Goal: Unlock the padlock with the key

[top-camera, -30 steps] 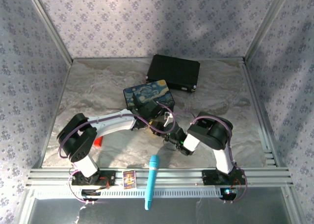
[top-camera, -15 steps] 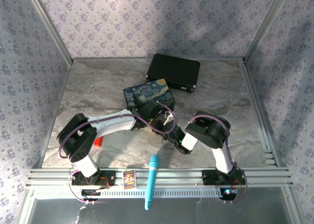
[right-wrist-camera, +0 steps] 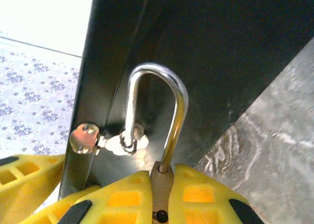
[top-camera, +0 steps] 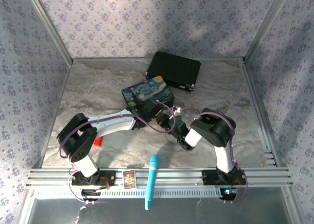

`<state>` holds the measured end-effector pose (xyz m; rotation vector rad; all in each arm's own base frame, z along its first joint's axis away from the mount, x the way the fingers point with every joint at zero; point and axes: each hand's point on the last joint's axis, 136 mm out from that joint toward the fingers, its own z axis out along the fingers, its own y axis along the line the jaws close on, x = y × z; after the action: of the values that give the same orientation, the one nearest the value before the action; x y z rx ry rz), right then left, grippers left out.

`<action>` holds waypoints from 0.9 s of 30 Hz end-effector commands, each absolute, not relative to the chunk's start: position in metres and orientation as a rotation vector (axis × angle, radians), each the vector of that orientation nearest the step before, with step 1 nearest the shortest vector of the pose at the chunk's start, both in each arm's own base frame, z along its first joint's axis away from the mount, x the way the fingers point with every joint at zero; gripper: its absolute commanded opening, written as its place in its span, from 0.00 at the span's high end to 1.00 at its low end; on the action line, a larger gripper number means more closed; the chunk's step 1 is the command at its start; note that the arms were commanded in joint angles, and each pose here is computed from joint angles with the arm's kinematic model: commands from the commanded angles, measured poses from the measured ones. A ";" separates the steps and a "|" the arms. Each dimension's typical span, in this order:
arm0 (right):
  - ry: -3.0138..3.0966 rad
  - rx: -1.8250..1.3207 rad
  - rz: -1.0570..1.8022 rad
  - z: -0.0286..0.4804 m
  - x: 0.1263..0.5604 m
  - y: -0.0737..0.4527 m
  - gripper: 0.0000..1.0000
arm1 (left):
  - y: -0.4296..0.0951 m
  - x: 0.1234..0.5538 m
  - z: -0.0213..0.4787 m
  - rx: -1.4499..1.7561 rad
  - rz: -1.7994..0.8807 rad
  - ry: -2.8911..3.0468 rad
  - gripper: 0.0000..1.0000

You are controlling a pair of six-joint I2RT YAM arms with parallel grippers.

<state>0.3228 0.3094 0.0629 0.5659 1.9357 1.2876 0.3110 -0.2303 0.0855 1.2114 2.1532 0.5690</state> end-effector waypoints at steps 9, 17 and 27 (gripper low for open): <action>2.098 0.640 1.234 0.027 0.313 0.269 1.00 | -0.198 0.244 0.013 1.552 0.515 2.400 1.00; 2.430 0.611 1.103 -0.003 0.286 0.242 1.00 | -0.197 0.253 0.021 1.496 0.573 2.376 1.00; 2.984 0.380 0.807 -0.015 0.241 0.177 1.00 | -0.222 0.283 0.064 1.194 0.581 2.298 0.43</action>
<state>0.3121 0.2114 0.0294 0.4533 2.5753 1.0012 0.3095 -0.2325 0.0908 1.1245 2.1752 0.5732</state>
